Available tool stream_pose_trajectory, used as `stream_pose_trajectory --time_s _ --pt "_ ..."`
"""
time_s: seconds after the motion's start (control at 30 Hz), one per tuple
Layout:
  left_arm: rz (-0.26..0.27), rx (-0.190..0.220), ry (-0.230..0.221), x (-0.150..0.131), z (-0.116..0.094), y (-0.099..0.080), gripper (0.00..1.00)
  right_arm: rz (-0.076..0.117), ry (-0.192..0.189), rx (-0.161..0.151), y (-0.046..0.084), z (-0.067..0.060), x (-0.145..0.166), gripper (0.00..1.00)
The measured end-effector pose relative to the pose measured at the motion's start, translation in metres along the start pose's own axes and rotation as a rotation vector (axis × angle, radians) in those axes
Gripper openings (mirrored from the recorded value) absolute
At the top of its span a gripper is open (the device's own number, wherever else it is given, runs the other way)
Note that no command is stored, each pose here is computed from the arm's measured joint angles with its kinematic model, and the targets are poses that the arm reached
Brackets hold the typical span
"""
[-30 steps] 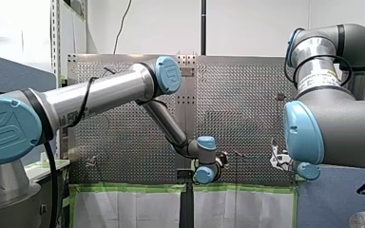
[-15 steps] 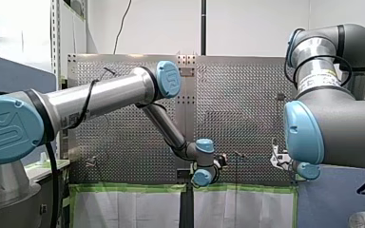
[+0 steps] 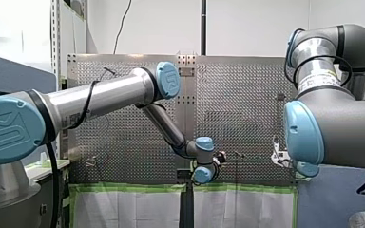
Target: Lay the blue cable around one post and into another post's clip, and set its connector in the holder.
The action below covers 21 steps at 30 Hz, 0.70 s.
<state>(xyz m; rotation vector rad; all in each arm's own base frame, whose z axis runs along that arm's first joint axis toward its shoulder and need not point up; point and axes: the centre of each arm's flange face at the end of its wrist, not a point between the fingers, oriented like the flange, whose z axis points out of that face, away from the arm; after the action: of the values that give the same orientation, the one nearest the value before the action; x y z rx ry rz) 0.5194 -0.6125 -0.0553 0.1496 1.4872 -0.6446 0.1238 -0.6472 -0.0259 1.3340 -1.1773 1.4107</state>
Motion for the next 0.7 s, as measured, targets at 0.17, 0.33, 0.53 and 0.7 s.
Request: stream_pose_trajectory --time_s 0.17,0.33,0.53,0.7 --pt "-0.005 -0.011 -0.016 -0.006 0.008 0.009 0.10 0.006 0.024 -0.001 0.002 0.006 0.004 0.00" --pt "0.003 -0.017 -0.029 -0.011 0.014 0.015 0.10 0.016 0.052 0.002 0.004 0.013 0.009 0.00" --pt "0.018 -0.019 -0.033 -0.014 0.018 0.016 0.10 0.019 0.080 0.003 0.008 0.022 0.013 0.00" --pt "0.034 -0.012 -0.028 -0.014 0.018 0.014 0.07 0.014 0.056 -0.009 0.014 0.030 -0.002 0.00"
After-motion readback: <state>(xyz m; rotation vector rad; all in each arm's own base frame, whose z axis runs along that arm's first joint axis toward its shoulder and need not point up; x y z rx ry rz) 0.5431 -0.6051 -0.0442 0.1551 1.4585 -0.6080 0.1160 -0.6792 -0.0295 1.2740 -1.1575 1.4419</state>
